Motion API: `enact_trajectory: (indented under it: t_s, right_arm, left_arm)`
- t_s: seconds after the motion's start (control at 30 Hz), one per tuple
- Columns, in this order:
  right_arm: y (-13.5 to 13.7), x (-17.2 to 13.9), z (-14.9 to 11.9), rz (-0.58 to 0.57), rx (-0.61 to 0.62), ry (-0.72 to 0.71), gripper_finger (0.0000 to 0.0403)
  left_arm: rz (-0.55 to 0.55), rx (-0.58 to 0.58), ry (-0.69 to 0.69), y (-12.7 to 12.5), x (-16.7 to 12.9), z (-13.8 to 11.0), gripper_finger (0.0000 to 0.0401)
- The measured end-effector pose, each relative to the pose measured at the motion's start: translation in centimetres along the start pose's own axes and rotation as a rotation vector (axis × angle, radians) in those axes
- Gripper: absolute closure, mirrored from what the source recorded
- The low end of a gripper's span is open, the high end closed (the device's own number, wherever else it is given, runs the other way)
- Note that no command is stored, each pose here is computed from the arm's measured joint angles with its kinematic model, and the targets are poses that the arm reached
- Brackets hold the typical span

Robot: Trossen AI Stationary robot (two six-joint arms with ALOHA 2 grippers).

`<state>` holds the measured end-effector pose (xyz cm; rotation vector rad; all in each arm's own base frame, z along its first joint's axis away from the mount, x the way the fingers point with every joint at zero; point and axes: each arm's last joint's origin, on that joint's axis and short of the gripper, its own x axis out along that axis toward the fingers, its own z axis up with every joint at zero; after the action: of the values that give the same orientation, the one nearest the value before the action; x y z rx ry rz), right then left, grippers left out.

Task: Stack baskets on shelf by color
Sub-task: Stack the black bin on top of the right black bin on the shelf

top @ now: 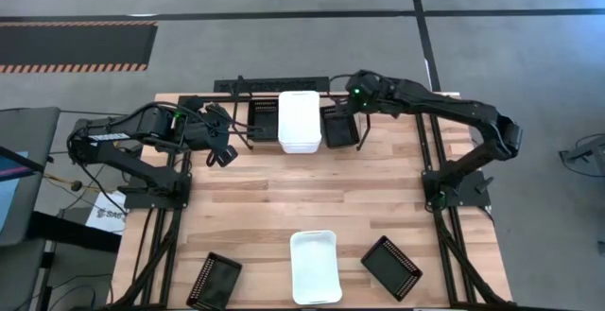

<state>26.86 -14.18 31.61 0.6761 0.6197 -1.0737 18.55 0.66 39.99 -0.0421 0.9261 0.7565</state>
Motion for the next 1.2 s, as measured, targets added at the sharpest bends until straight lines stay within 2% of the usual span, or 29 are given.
enact_trajectory:
  t_s: [0.2, 0.4, 0.57, 0.77, 1.2]
  right_arm:
    - [0.0, -2.3, -0.2, 0.061, -0.014, -0.021, 0.0294]
    - [0.1, -5.0, -2.2, 0.187, -0.117, 0.148, 0.0294]
    - [0.3, -7.3, -5.1, 0.237, -0.195, 0.358, 0.0294]
    - [0.8, -9.8, -9.1, 0.220, -0.270, 0.588, 0.0294]
    - [3.6, -14.0, -17.2, 0.234, -0.422, 0.779, 0.0294]
  left_arm:
    - [0.000, 0.000, 0.000, 0.0, 0.0, 0.0, 0.0401]
    - [0.000, 0.000, 0.000, 0.0, 0.0, 0.0, 0.0401]
    - [0.000, 0.014, 0.000, 0.0, 0.0, 0.0, 0.0401]
    - [0.000, 0.015, 0.000, 0.0, 0.0, 0.0, 0.0401]
    - [-0.020, 0.016, 0.011, -0.1, 0.0, 0.0, 0.0401]
